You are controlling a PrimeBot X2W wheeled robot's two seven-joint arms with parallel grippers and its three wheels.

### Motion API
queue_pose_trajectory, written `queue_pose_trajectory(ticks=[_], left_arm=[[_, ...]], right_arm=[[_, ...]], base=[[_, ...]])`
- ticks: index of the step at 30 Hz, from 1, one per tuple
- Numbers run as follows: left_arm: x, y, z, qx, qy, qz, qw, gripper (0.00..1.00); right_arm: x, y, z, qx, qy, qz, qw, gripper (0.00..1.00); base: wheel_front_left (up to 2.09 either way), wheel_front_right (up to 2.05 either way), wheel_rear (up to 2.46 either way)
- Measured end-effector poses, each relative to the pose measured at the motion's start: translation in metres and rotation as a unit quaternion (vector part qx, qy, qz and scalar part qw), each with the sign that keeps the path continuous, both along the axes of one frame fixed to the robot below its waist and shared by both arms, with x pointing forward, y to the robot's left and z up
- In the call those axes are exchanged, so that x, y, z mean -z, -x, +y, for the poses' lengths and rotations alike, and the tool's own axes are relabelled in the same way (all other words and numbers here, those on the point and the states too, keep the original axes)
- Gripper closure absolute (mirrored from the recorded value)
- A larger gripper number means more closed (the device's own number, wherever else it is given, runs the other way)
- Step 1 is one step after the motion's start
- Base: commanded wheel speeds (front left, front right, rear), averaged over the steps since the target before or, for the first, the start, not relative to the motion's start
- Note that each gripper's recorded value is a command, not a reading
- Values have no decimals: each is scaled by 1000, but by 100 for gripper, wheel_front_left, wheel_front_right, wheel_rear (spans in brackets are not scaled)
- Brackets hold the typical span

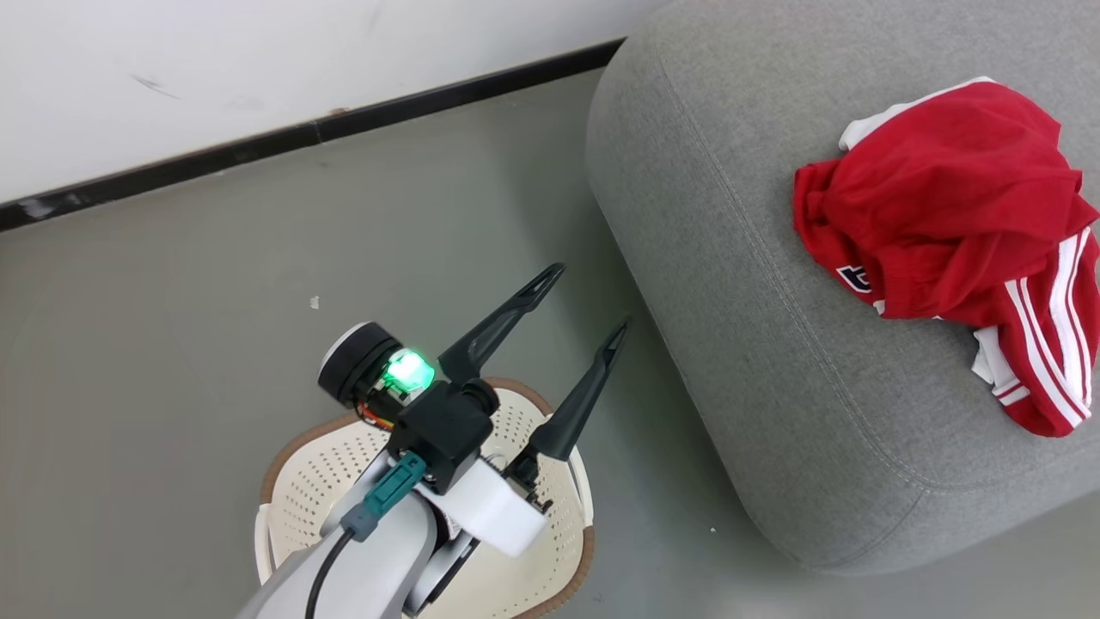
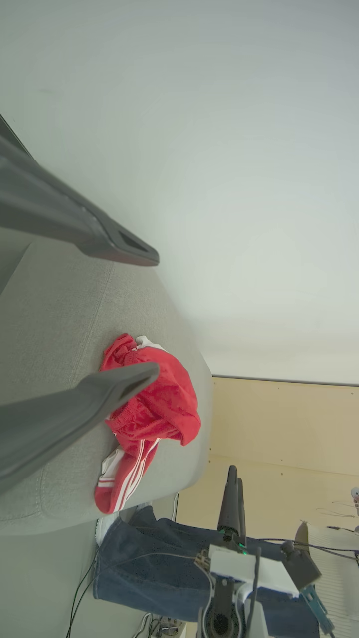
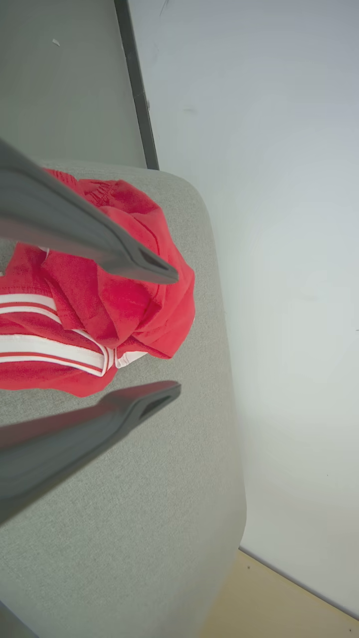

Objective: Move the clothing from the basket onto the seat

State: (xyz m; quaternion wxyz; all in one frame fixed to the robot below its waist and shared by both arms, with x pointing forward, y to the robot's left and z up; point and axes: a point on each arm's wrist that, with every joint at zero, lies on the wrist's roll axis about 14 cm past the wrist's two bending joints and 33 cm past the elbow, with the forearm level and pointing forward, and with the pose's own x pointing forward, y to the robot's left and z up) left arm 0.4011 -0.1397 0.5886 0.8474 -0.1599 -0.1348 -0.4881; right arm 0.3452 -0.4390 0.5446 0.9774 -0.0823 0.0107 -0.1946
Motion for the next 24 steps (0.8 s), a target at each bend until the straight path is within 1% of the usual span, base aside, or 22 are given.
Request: queue_pose_trajectory(ticks=[3, 10, 11, 14, 19, 24], left_arm=[[5, -2, 9, -20, -8, 10, 1000, 0], [17, -12, 43, -90, -23, 36, 995, 0], [19, -14, 53, -109, -26, 41, 993, 0], [21, -15, 68, -137, -32, 45, 989, 0], [28, -16, 94, -183, -40, 60, 981, 0], [37, -15, 124, -232, -50, 78, 968, 0]], right_arm=[[-4, -6, 10, -12, -9, -17, 1000, 0], [-17, -44, 59, -77, -25, -58, 995, 0], [-18, -53, 76, -99, -28, -63, 993, 0], [-15, -63, 99, -128, -32, -63, 989, 0], [-19, -80, 128, -163, -34, -72, 983, 0], [-29, -92, 159, -196, -45, -91, 975, 0]], base=[[0, 0, 0], [0, 0, 0], [0, 0, 0], [0, 0, 0], [0, 0, 0], [0, 0, 0]])
